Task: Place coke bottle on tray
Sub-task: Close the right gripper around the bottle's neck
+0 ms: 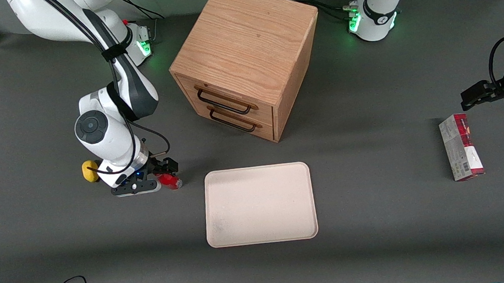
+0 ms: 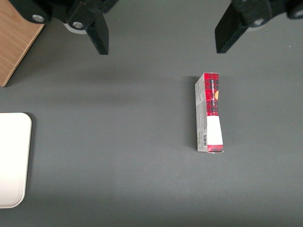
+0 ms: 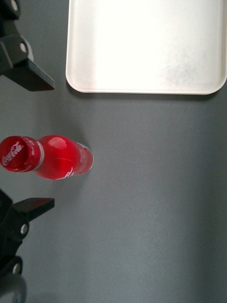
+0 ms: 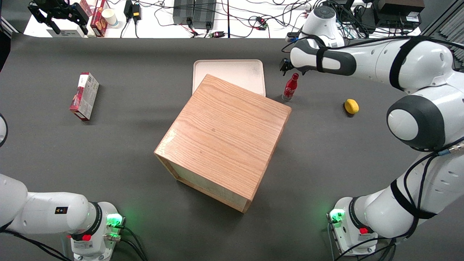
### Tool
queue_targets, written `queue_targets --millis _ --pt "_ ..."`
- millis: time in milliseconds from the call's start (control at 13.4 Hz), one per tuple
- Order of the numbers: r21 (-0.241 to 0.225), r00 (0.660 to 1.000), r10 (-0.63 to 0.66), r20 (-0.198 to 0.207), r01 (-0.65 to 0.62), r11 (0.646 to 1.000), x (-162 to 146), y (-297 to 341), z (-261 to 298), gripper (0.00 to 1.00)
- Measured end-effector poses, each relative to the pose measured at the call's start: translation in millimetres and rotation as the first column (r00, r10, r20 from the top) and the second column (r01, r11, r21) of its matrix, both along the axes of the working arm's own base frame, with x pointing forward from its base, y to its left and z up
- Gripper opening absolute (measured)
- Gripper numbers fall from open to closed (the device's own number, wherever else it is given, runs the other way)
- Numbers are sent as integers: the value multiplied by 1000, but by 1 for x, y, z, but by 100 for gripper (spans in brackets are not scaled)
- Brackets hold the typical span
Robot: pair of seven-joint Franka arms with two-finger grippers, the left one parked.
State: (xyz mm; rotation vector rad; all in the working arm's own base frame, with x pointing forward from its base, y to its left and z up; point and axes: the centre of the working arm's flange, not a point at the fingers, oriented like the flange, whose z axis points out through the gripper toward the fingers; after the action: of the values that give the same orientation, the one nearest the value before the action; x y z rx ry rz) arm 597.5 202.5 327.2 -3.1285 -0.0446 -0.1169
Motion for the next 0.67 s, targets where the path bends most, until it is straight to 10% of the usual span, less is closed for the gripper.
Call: queue_targets --millis 671 --pt "-15 999 -2 -40 1 1000 -3 -2 -12 100"
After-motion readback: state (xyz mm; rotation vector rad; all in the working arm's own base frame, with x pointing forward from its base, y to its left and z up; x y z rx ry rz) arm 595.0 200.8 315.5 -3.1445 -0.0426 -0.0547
